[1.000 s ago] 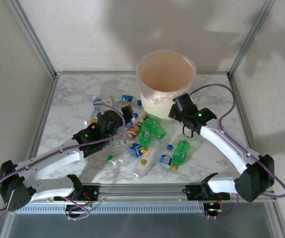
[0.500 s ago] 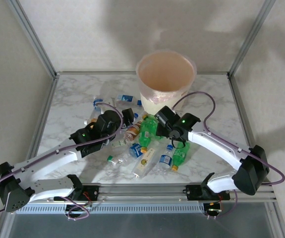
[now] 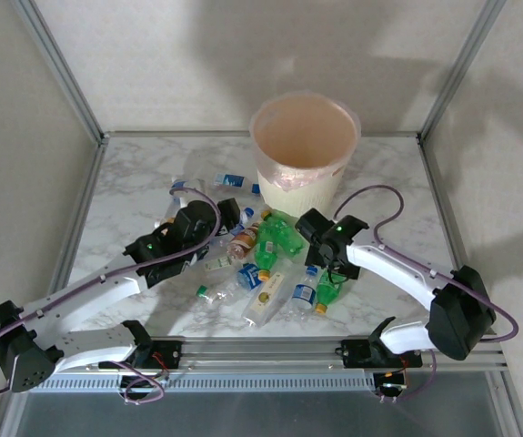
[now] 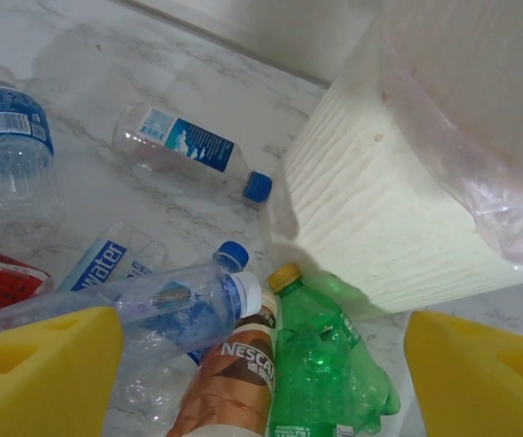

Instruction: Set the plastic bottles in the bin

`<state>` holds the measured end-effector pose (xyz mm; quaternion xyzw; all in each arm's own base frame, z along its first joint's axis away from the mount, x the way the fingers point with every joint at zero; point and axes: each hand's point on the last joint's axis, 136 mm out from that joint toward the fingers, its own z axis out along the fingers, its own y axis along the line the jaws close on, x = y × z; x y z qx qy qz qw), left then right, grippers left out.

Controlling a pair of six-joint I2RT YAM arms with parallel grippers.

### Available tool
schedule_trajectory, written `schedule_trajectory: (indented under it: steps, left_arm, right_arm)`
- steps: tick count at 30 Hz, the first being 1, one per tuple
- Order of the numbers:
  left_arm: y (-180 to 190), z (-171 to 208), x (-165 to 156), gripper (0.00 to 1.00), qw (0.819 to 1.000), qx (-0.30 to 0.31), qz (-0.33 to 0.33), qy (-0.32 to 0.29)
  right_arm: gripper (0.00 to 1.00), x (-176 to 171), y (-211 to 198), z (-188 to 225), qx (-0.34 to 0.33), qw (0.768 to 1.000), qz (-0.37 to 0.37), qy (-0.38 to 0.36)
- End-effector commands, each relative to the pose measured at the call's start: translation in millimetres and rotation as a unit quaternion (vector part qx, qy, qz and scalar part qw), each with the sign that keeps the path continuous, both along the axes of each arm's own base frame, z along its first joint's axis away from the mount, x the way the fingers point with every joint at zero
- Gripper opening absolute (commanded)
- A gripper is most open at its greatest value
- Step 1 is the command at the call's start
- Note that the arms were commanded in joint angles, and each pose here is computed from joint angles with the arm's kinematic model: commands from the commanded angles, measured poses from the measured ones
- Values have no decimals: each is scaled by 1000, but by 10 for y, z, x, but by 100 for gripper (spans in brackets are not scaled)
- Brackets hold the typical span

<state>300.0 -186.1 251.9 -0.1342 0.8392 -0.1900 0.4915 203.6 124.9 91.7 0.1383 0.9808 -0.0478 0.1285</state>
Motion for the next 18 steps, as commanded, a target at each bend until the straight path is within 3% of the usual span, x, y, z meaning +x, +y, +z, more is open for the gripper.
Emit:
schedule_trajectory:
  steps: [1, 18]
  left_arm:
    - [-27, -71, 20, 80, 1000, -10, -1, 14]
    - [-79, -128, 142, 76, 1000, 0, 5, 24]
  right_arm:
    - [84, -69, -15, -139, 26, 999, -3, 22]
    - [77, -153, -120, -661, 51, 997, -25, 54]
